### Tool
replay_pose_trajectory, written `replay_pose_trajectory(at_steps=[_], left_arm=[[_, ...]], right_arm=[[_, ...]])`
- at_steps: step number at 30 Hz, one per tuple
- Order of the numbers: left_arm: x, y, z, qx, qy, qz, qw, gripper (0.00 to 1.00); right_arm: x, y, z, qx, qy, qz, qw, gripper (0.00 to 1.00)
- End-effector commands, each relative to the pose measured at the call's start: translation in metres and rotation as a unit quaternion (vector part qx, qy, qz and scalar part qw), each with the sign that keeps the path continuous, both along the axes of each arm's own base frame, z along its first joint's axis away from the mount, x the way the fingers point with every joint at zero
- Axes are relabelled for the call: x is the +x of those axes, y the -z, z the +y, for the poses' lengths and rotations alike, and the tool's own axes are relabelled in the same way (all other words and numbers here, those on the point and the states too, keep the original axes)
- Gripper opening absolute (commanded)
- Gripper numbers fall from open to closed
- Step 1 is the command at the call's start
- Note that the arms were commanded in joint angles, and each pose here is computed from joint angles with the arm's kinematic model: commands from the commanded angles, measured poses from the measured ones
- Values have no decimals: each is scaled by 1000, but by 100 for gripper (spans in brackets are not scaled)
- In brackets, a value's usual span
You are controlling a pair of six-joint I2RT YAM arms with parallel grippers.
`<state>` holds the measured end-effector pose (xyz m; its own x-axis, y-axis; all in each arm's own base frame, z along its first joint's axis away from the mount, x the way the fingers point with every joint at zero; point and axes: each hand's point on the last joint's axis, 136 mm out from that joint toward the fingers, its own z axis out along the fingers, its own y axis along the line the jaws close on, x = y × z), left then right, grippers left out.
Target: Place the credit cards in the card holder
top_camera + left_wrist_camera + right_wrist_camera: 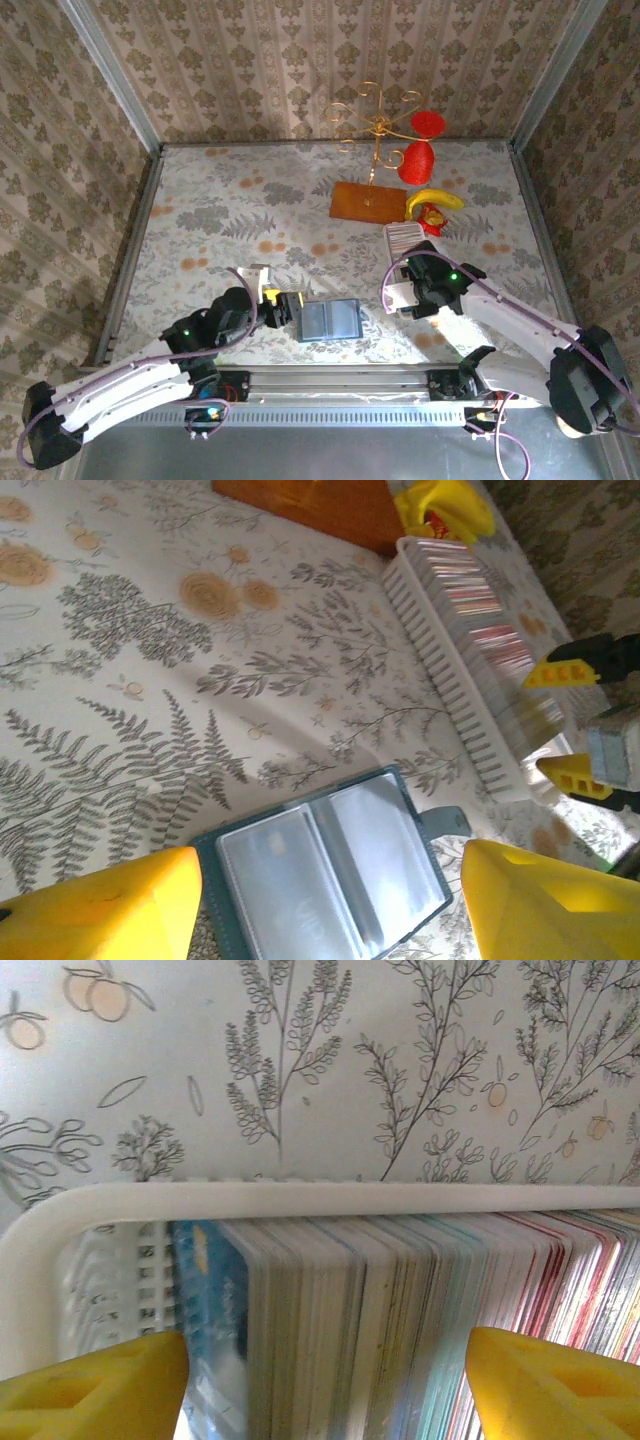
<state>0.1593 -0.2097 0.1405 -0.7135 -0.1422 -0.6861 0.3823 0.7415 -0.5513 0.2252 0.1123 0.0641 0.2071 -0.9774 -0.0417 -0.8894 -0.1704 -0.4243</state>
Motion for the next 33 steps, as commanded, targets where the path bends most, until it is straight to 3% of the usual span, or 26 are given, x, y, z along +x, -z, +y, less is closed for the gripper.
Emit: replay_pose_trajectory(at_steps=[1,9,22,33], left_arm=[[1,9,6,13,-20,15,1000,70],[-1,13,-1,19,-8,30,999,70],[-4,21,-3,27,-3,51,998,69],[-5,23,-1,26,-10,60,998,69]], right_arm=[[11,1,2,0,-7,-24,1000,74],[7,0,-2,-15,-16,-19,1000,67],[-10,-6,-6,-14,-32,-9,999,34],[-7,-14,-1,-4,-34,-21,999,17]])
